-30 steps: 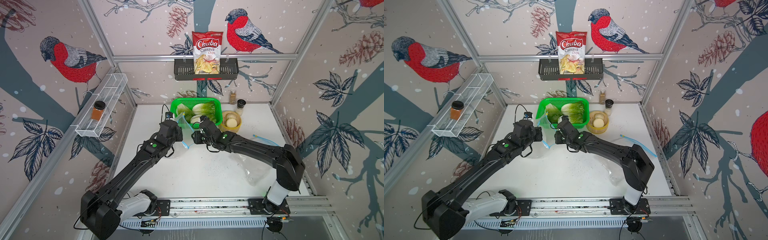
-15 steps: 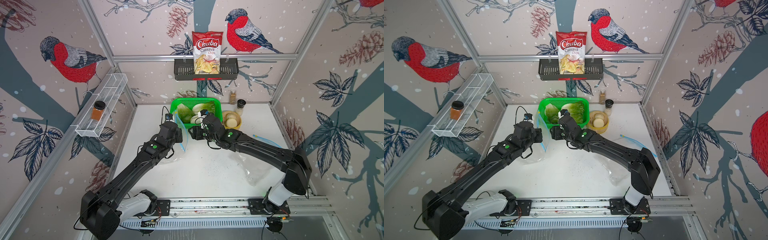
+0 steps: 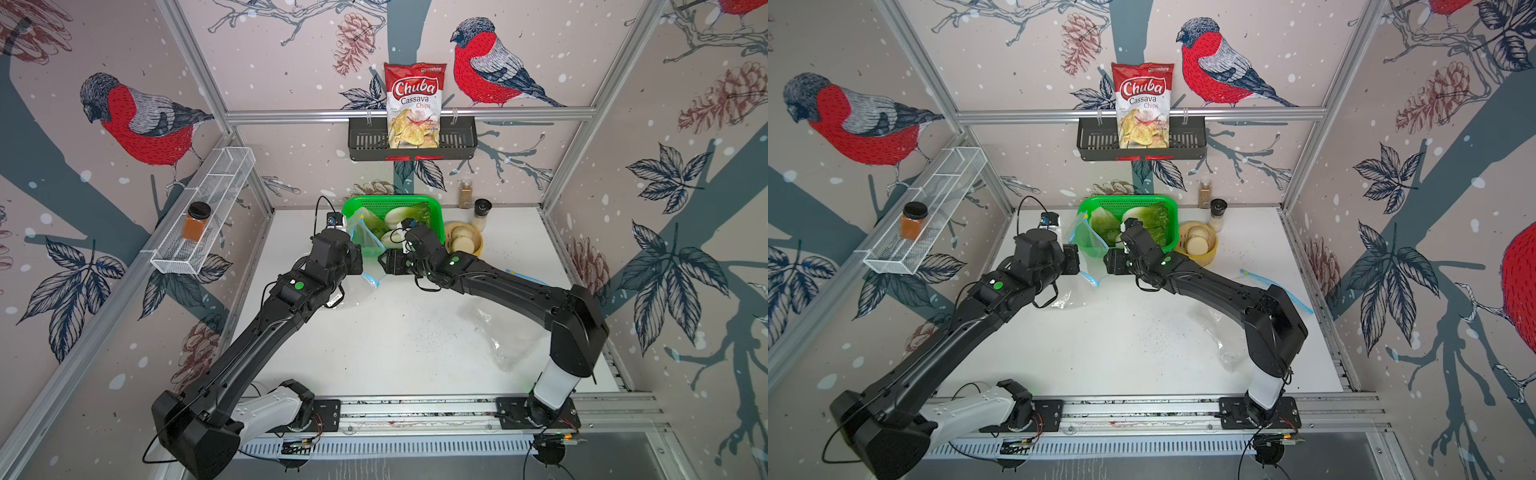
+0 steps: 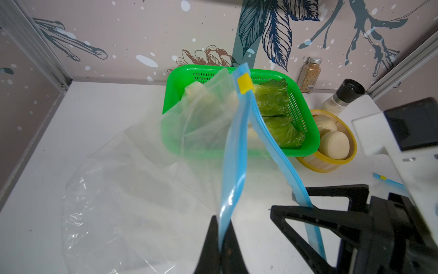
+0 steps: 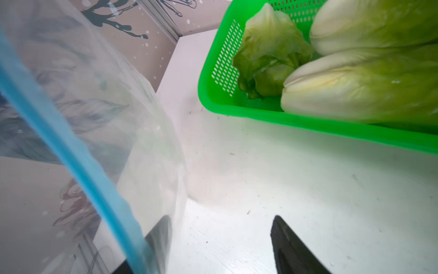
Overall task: Put the chinese cabbages into a zipper bag and zip it
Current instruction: Open the zipper of the food storage bag at the center of the board.
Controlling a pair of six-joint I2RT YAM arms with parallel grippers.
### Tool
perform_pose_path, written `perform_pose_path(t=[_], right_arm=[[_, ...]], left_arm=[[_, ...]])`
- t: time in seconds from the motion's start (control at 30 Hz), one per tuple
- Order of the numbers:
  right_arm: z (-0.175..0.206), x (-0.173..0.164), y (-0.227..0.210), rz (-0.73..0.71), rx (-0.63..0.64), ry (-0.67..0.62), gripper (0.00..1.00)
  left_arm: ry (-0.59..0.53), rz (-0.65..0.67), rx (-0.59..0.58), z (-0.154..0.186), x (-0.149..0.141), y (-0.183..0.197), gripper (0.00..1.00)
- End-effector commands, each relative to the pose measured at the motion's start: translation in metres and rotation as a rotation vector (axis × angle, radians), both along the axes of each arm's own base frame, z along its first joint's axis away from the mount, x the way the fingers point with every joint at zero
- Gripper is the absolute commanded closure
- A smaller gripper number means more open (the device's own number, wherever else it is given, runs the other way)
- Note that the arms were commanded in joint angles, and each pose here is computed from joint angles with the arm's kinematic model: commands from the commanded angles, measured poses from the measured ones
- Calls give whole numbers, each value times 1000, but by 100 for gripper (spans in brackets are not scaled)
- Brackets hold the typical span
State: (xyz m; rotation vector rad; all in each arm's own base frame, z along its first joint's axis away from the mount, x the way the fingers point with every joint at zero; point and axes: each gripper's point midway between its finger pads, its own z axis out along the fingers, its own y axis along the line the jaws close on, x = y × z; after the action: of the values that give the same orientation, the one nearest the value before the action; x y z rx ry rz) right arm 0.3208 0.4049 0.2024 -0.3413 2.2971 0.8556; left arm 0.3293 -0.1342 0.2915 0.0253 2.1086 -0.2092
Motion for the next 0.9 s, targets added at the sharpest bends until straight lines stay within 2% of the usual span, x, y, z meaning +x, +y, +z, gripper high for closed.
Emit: perform_pose_path(t=[0.0,0.2,0.33,0.43,0.57,0.73,0.87], right_arm=[[5,-4,8,14,71,21,32],[-10,-4,10,13,60,53,32],[-9,3,-1,-26,29,22,31],[-22,14,-16,-77,-12,35,31],[-26,12,-11,-60,-17,43,31],[6,1,9,24,22,-22,30],[37,-3,6,41,72,-67,27]], left_arm=[[56,10,79,-11,-6,10,100],[68,29,67,-23,-5,13,100],[67,59,62,-26,-6,19,100],[51,65,50,-24,-9,21,99],[57,58,55,-29,-7,19,98],[54,52,46,-35,-3,16,98],[65,54,48,-40,-2,16,98]])
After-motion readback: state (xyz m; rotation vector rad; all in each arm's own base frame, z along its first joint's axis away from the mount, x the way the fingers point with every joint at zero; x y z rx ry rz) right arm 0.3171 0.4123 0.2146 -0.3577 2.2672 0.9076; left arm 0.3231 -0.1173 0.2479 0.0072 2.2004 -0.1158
